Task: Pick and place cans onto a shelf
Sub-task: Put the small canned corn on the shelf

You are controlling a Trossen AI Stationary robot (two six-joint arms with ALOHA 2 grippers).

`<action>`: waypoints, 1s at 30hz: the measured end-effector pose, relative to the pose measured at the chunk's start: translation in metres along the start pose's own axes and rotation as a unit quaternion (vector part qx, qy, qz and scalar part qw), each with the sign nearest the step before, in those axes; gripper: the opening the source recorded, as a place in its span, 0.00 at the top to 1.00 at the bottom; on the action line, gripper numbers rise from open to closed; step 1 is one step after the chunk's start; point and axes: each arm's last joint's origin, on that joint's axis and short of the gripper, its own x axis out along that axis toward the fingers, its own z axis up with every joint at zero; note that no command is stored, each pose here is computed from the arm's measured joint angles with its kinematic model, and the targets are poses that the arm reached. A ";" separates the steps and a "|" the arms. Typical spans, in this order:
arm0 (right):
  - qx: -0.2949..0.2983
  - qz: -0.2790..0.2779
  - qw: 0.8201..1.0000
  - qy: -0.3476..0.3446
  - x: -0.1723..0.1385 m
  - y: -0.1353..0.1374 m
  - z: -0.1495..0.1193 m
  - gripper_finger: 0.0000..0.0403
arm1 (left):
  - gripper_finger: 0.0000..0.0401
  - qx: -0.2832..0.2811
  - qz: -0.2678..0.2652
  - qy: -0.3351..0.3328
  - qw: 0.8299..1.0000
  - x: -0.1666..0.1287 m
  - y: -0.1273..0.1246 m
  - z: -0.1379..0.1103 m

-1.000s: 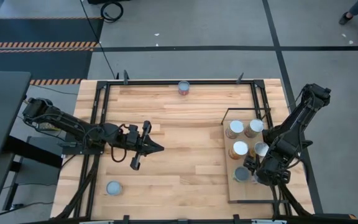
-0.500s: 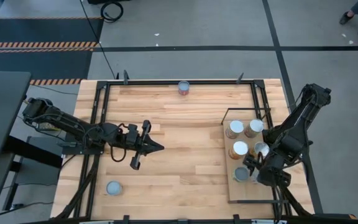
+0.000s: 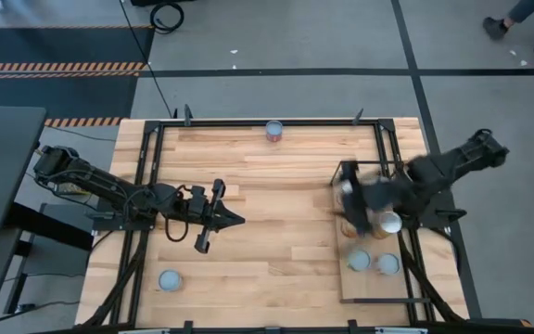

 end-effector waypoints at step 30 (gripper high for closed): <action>0.357 -0.199 0.912 0.043 0.274 -0.194 -0.091 0.16 | 0.97 -0.010 0.014 0.202 0.979 -0.038 0.004 -0.011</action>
